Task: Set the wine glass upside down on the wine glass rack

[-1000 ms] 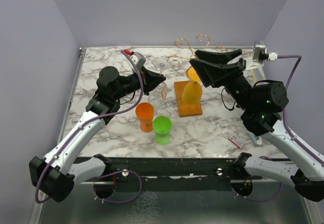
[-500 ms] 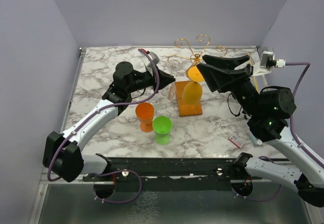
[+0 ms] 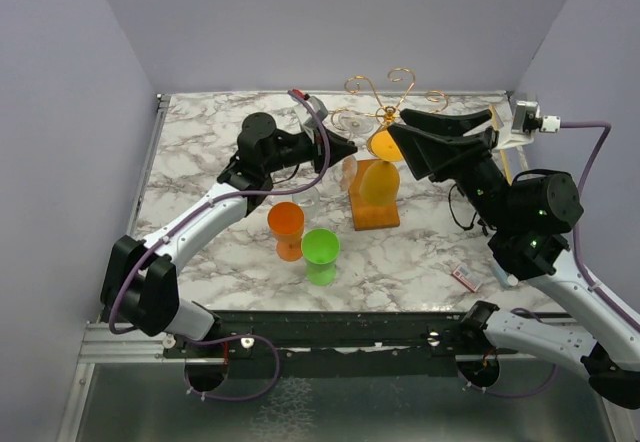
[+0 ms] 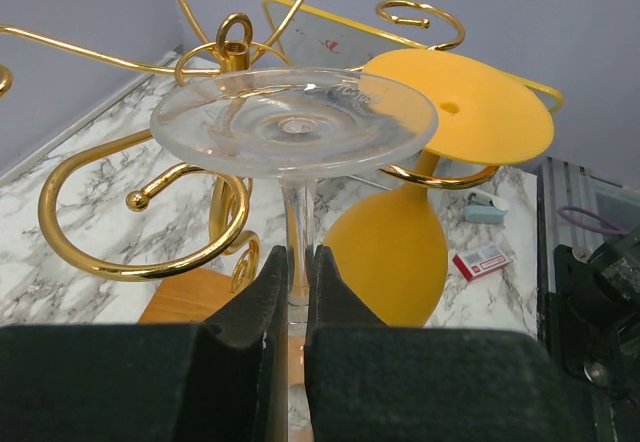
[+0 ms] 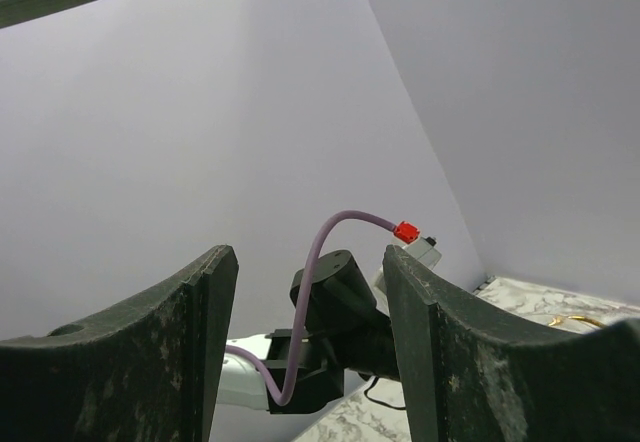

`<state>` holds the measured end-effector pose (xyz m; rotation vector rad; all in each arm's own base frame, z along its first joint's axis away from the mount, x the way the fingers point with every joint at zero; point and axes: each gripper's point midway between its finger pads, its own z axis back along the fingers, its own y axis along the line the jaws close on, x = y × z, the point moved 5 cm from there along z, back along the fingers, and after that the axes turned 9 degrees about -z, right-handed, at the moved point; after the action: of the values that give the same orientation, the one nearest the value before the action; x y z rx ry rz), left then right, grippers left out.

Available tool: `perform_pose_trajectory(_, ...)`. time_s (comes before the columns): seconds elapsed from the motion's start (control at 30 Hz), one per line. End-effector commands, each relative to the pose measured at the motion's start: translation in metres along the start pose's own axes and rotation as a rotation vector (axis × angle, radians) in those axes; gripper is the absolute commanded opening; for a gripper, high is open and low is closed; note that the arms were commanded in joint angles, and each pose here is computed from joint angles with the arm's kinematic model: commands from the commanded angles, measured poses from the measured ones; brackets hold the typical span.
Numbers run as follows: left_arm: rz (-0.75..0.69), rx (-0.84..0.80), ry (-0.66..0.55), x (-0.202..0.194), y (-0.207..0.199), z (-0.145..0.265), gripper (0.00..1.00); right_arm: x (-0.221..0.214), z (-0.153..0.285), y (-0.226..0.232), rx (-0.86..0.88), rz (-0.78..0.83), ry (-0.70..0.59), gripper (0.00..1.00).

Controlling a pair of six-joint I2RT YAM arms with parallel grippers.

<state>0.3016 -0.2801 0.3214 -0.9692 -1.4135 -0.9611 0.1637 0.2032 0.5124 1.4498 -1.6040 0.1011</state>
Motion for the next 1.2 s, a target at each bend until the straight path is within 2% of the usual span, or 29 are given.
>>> perform_pose_trajectory(0.0, -0.088, -0.03, -0.072, 0.022, 0.001, -0.007, 0.0, 0.003, -0.001, -0.002, -0.025, 0.008, -0.014, 0.65)
perform_pose_trajectory(0.33, -0.058, 0.011, -0.089, 0.013, 0.013, -0.017, 0.0, -0.004, -0.005, -0.009, -0.043, -0.005, -0.011, 0.65)
perform_pose_trajectory(0.93, 0.007, 0.247, -0.115, 0.001, 0.042, -0.017, 0.0, -0.013, -0.004, -0.02, -0.087, -0.011, -0.011, 0.65)
perform_pose_trajectory(1.17, 0.002, 0.227, -0.111, -0.001, 0.043, -0.021, 0.0, -0.015, -0.004, -0.021, -0.086, -0.02, -0.008, 0.65)
